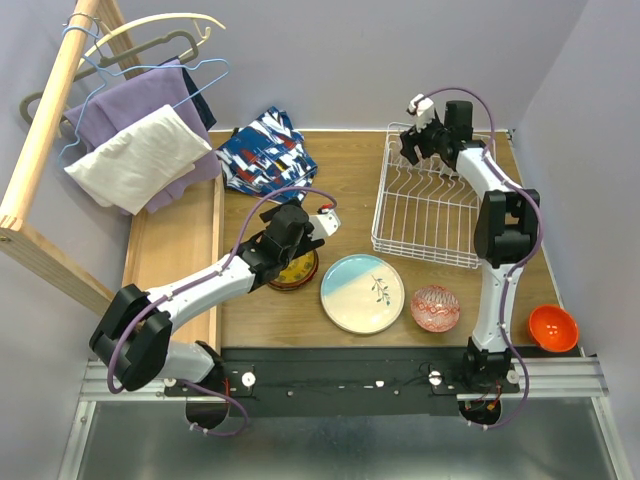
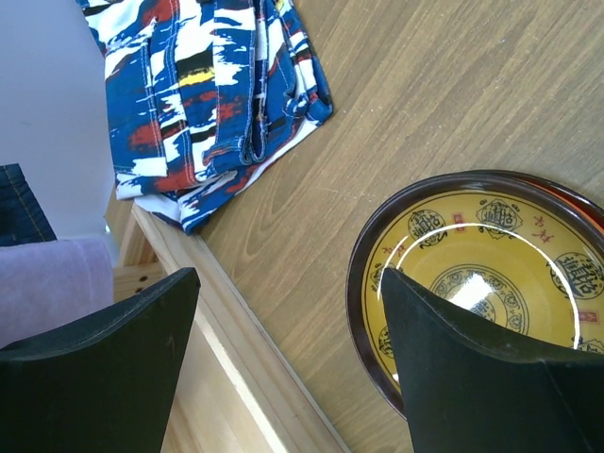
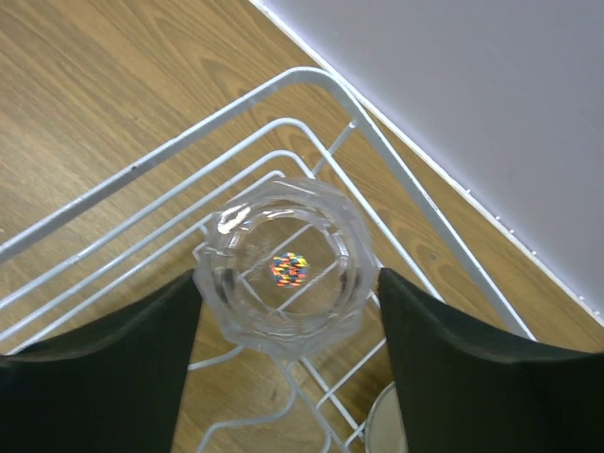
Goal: Load the mixed dishes into the dish rack
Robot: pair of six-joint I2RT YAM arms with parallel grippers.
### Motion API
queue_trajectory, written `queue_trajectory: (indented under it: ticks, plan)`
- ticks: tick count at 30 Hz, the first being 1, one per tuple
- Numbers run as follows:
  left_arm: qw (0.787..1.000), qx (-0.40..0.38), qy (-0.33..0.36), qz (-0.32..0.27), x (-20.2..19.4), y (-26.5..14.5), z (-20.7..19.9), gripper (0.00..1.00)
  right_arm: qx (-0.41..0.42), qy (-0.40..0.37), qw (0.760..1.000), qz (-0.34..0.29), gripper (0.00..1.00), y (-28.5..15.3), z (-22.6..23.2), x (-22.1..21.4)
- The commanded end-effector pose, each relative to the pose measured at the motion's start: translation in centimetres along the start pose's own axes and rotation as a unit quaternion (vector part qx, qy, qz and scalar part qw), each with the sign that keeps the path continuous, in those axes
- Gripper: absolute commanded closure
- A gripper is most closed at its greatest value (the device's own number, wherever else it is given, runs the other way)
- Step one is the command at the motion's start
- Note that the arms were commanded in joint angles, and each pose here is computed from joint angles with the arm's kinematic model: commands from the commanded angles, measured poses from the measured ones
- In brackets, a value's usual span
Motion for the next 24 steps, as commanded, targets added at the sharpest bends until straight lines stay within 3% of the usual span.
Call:
queue_trajectory:
  ticks: [1, 10, 16, 24]
  plan:
    - [1.000, -0.009, -0.017, -0.007, 0.5, 0.0, 0.0, 0.13, -0.020, 0.027, 0.999, -0.021, 0.25, 0.0, -1.2, 1.5]
    - [0.999, -0.023, -0.034, -0.016, 0.7, 0.1, -0.6, 0.13, -0.059, 0.030, 0.995, -0.067, 0.38, -3.3, -3.0, 6.4]
    - [0.999, -0.023, -0.043, -0.021, 0.7, 0.0, -0.7, 0.13, -0.085, 0.024, 0.992, -0.094, 0.39, -6.3, -4.3, 10.0]
    - [0.998, -0.028, -0.054, -0.030, 1.0, -0.2, -0.8, 0.13, -0.047, 0.039, 0.994, -0.087, 0.39, -9.9, -2.8, 12.5]
Point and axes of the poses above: each gripper's point midway between its finger pads, its own y axis out along the fingers, its own z axis along the line the jaws close on, x = y × z, the point moved 3 cm from there along -y, back along the fingers, and after that the axes turned 6 degrees about -y, right-handed, at the moved point
